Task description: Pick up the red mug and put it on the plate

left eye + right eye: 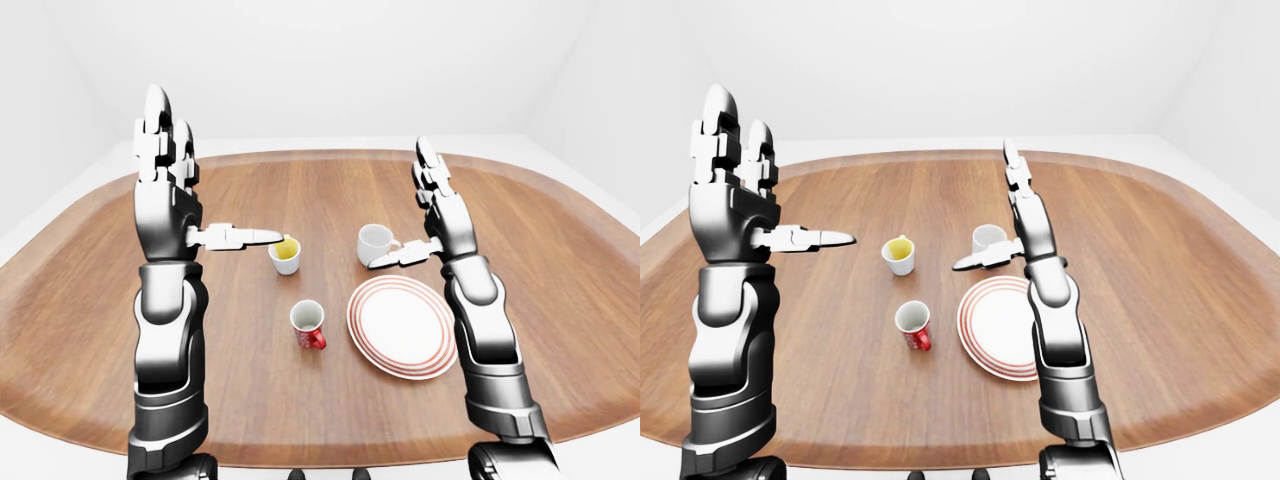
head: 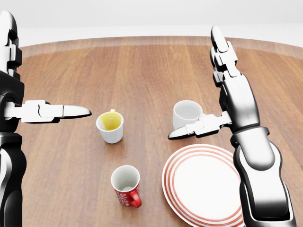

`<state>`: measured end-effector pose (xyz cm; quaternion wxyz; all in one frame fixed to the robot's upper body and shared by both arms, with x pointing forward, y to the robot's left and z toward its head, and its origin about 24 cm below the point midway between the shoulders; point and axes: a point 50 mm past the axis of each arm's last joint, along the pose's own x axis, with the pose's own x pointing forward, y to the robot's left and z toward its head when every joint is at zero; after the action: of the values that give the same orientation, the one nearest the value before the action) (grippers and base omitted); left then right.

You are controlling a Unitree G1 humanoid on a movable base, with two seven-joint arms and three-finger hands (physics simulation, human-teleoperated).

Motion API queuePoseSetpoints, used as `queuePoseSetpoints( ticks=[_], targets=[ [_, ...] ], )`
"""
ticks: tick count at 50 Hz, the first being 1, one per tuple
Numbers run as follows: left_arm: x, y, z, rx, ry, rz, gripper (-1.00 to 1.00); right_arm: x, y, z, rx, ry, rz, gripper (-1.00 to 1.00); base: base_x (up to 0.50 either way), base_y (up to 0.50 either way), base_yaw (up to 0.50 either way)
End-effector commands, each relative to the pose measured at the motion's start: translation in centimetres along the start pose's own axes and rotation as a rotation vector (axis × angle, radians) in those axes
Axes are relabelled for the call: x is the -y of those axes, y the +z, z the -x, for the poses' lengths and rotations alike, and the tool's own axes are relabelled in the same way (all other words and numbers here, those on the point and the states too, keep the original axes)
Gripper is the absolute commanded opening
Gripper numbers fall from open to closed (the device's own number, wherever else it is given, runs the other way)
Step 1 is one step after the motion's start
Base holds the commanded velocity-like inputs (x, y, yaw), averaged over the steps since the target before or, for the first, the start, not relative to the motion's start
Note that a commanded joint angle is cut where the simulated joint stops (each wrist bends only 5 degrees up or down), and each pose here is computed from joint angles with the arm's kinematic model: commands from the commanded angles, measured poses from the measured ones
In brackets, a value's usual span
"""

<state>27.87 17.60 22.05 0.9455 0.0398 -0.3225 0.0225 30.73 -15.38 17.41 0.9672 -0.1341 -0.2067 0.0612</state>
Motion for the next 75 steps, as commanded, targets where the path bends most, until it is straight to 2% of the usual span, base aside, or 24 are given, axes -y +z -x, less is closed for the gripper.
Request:
queuePoseSetpoints(
  ticks=[1,5,26,37,52,75],
  targets=[
    [0.0,-0.2,0.0,-0.010,0.001,0.000,1.00,-1.3,-0.5,-0.7,-0.029,0.057,0.054,1.00,0.00,0.00,0.00],
    [-0.1,0.0,0.0,-0.001,0.003,0.001,1.00,-1.6,-0.2,-1.0,-0.022,0.077,0.080,1.00,0.00,0.00,0.00],
    [0.0,0.4,-0.2,0.019,0.003,0.008,1.00,-5.5,-3.9,-1.6,-0.200,0.229,0.205,1.00,0.00,0.00,0.00],
    [-0.1,0.5,-0.2,0.024,0.007,0.012,1.00,-7.3,-5.0,-1.4,-0.248,0.285,0.239,1.00,0.00,0.00,0.00],
    [-0.4,0.6,-0.2,0.024,0.011,0.013,1.00,-10.7,-8.0,-0.3,-0.383,0.373,0.262,1.00,0.00,0.00,0.00],
    [-0.4,0.4,-0.2,0.016,0.013,0.019,1.00,-12.8,-8.8,0.5,-0.421,0.437,0.287,1.00,0.00,0.00,0.00]
  ],
)
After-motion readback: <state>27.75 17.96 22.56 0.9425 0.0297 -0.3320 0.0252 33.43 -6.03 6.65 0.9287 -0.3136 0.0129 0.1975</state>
